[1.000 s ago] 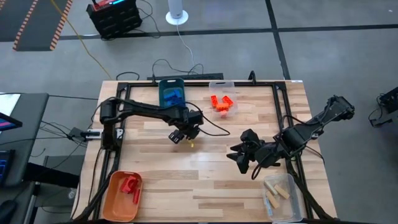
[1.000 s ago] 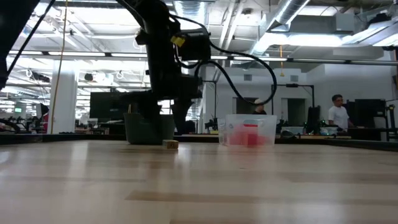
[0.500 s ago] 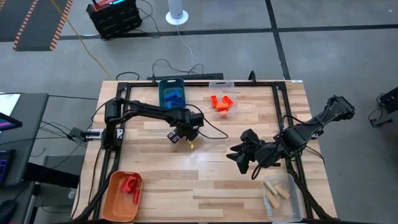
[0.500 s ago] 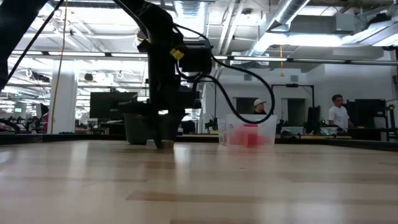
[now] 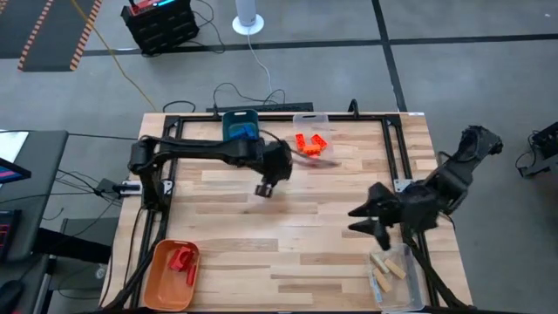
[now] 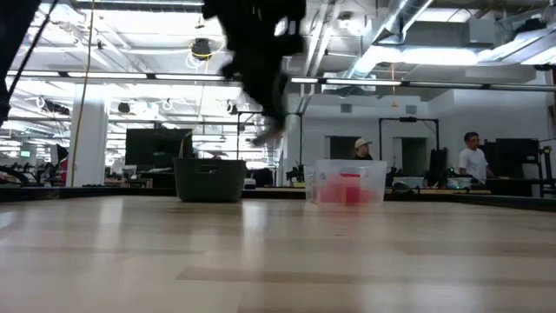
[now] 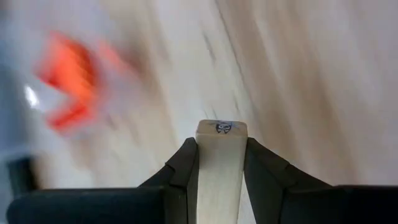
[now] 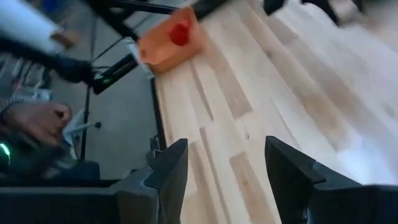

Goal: Sort blocks
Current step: Put the brown block into the bottom transparent bin

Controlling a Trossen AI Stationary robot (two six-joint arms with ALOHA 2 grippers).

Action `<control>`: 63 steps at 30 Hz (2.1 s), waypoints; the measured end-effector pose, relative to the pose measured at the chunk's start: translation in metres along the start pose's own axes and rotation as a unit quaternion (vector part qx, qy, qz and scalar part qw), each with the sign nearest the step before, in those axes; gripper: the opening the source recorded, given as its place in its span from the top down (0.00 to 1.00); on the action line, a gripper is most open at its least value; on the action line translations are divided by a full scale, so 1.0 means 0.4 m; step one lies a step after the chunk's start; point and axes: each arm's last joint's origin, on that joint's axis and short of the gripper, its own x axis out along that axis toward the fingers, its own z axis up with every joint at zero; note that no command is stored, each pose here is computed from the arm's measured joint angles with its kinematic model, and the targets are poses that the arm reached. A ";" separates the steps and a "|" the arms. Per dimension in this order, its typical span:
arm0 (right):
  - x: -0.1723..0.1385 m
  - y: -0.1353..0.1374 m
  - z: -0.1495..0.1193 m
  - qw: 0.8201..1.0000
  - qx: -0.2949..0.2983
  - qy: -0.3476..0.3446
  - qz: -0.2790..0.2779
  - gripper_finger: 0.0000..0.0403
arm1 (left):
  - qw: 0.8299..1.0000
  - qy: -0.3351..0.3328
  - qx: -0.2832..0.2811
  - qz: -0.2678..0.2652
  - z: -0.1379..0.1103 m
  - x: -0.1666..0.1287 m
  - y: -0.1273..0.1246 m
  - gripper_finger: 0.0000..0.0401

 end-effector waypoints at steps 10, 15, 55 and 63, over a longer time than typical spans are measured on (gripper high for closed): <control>-0.023 -0.047 0.015 0.988 -0.110 -0.054 -0.096 0.44 | 0.881 -0.402 -0.237 0.078 0.158 -0.302 0.091 0.78; -0.023 -0.077 0.069 0.981 -0.115 -0.097 -0.124 0.38 | 0.807 -0.530 -0.251 0.073 0.210 -0.373 0.075 0.78; 0.028 -0.048 0.202 0.934 -0.197 -0.264 -0.138 0.92 | 0.787 -0.531 -0.298 0.099 0.279 -0.339 -0.036 0.55; -0.036 -0.044 0.172 0.967 -0.149 -0.189 -0.080 0.90 | 0.802 -0.505 -0.310 0.074 0.256 -0.367 -0.039 0.36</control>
